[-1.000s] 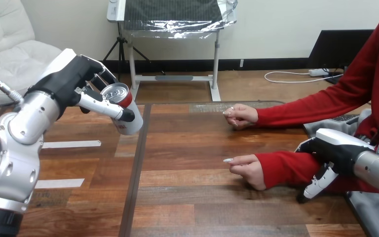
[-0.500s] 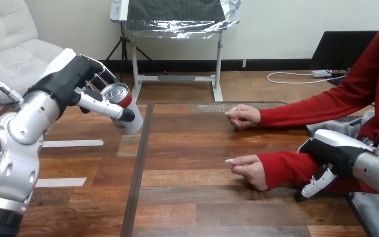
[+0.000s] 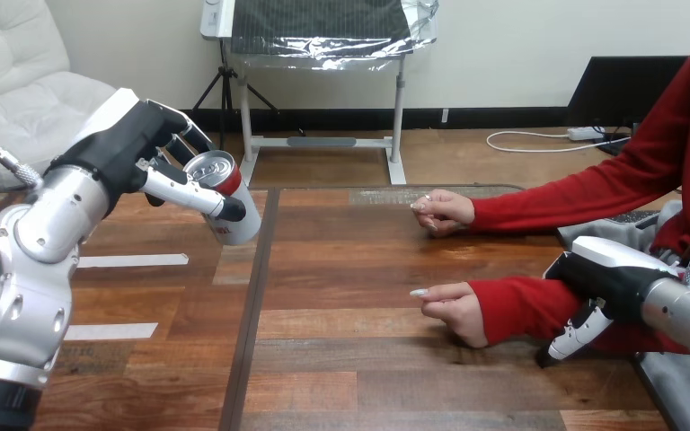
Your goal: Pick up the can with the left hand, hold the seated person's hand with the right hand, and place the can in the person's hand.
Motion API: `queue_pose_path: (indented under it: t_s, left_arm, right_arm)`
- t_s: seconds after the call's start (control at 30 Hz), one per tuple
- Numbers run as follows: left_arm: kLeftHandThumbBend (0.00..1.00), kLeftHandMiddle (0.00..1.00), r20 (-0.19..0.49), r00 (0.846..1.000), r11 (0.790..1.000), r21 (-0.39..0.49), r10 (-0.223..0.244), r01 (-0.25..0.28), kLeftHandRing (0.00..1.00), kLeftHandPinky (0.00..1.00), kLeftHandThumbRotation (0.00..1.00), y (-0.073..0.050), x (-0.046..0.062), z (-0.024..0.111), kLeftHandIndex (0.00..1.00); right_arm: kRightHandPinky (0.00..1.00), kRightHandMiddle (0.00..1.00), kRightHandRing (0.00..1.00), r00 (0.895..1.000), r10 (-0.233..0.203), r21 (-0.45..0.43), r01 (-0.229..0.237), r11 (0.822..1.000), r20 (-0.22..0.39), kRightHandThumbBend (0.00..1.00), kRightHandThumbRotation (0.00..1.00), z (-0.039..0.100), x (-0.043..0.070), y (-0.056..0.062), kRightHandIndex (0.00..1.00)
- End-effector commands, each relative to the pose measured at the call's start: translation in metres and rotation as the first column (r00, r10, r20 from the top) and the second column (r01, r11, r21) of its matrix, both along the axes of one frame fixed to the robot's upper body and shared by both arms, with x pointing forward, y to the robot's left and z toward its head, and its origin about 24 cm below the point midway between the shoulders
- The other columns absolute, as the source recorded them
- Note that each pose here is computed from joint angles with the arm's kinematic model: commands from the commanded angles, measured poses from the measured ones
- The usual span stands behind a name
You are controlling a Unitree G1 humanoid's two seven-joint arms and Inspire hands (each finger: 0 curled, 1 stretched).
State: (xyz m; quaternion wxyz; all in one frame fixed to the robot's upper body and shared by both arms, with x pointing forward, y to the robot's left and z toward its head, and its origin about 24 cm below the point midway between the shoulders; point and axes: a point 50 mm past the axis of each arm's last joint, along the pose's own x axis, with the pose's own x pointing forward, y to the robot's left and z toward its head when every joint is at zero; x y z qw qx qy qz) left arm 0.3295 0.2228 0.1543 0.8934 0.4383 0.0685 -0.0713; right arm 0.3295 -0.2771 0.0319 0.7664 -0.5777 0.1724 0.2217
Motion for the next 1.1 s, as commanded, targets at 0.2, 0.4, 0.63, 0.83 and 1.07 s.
queue_pose_path:
  t_s: [0.2,0.4,0.63,0.83,1.07]
  left_arm:
    - [0.7,0.41,0.127,0.992,1.0,0.018,-0.016,0.014,0.35,0.3,0.0,0.001,0.001,0.034,0.42]
    - [0.7,0.41,0.126,0.992,1.0,0.02,-0.013,0.011,0.35,0.3,0.0,0.001,0.001,0.034,0.42]
    - [0.7,0.41,0.128,0.992,1.0,0.015,-0.015,0.013,0.35,0.3,0.0,0.001,0.001,0.034,0.42]
    - [0.7,0.41,0.128,0.992,1.0,0.021,-0.017,0.015,0.35,0.3,0.0,0.0,0.001,0.034,0.42]
    - [0.7,0.41,0.128,0.991,1.0,0.02,-0.024,0.022,0.35,0.3,0.0,0.0,0.001,0.035,0.43]
  right_arm:
    - [0.23,0.34,0.28,0.993,0.025,0.069,-0.033,0.997,0.112,0.76,0.0,0.01,0.007,0.011,0.36]
    - [0.24,0.34,0.28,0.986,0.024,0.087,-0.039,0.995,0.166,0.74,0.0,0.014,0.009,0.012,0.35]
    - [0.23,0.33,0.27,0.978,0.019,0.099,-0.04,0.994,0.21,0.71,0.02,0.019,0.011,0.013,0.33]
    - [0.24,0.33,0.27,0.974,0.021,0.102,-0.045,0.994,0.227,0.68,0.05,0.025,0.014,0.013,0.33]
    - [0.24,0.32,0.28,0.97,0.03,0.1,-0.056,0.993,0.242,0.65,0.1,0.031,0.016,0.013,0.32]
